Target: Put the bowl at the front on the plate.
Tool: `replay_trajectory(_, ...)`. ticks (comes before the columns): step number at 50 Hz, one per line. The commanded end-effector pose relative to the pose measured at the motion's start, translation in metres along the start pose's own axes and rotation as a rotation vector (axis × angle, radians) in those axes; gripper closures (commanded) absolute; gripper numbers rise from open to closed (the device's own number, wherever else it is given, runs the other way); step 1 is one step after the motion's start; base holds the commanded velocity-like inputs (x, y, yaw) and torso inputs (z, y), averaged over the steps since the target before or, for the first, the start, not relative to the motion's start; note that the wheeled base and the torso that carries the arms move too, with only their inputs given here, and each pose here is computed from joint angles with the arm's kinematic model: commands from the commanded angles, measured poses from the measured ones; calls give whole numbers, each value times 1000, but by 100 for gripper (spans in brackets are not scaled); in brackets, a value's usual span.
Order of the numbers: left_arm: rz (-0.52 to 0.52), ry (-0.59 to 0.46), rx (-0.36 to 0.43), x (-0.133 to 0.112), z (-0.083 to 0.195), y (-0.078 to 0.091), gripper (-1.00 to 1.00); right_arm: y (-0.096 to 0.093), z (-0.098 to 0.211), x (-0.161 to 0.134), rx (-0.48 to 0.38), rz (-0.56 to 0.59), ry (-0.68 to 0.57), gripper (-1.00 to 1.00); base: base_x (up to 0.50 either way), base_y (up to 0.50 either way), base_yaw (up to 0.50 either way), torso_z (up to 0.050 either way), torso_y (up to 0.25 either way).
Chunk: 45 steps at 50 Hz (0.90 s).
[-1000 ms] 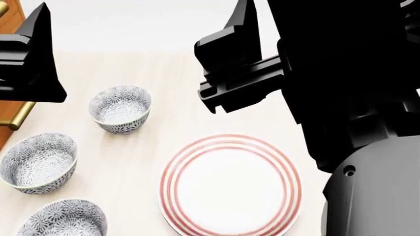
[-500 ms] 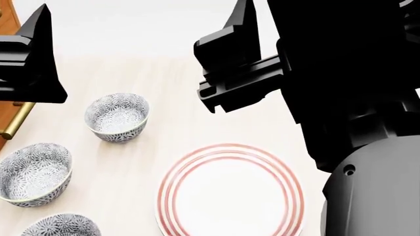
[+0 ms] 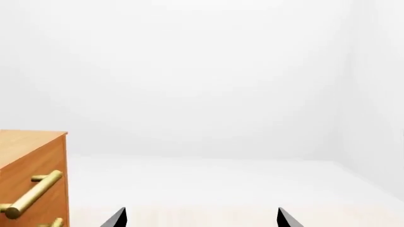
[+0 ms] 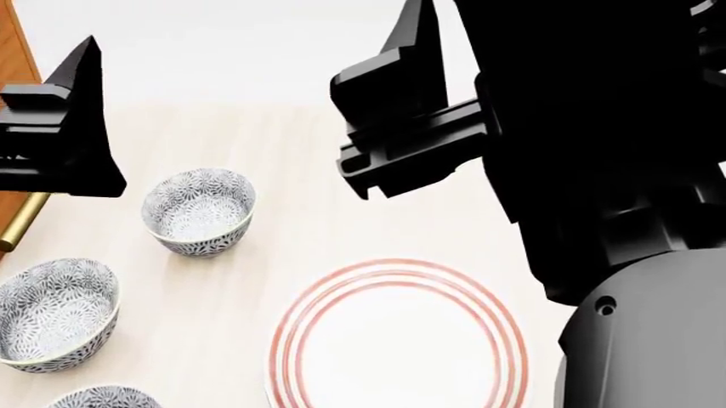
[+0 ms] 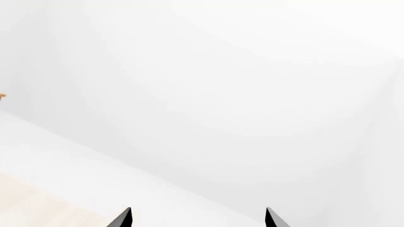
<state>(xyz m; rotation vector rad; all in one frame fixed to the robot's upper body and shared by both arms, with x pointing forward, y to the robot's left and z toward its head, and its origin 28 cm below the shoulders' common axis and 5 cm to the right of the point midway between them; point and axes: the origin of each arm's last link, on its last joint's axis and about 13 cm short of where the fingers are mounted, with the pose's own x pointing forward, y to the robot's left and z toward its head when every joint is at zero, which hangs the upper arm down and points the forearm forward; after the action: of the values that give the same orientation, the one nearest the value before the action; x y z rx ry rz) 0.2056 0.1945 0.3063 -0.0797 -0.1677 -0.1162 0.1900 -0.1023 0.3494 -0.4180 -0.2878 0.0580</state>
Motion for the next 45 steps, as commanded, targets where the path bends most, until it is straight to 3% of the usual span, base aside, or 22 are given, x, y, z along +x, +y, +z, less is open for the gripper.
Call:
replay_trajectory(1,27,106,3,3,-10,2,-100,0,0,-1,-2,10,-16,-100,0,0,0,0,0)
replay_trajectory(5,22,151,-34,4,-13,4,-100,0,0,-1,-5,11,-18,-100,0,0,0,0,0)
replay_trajectory(45,38,350,10,1,-67,8,-100,0,-3,-2,-8,20,-25,-100,0,0,0,0,0)
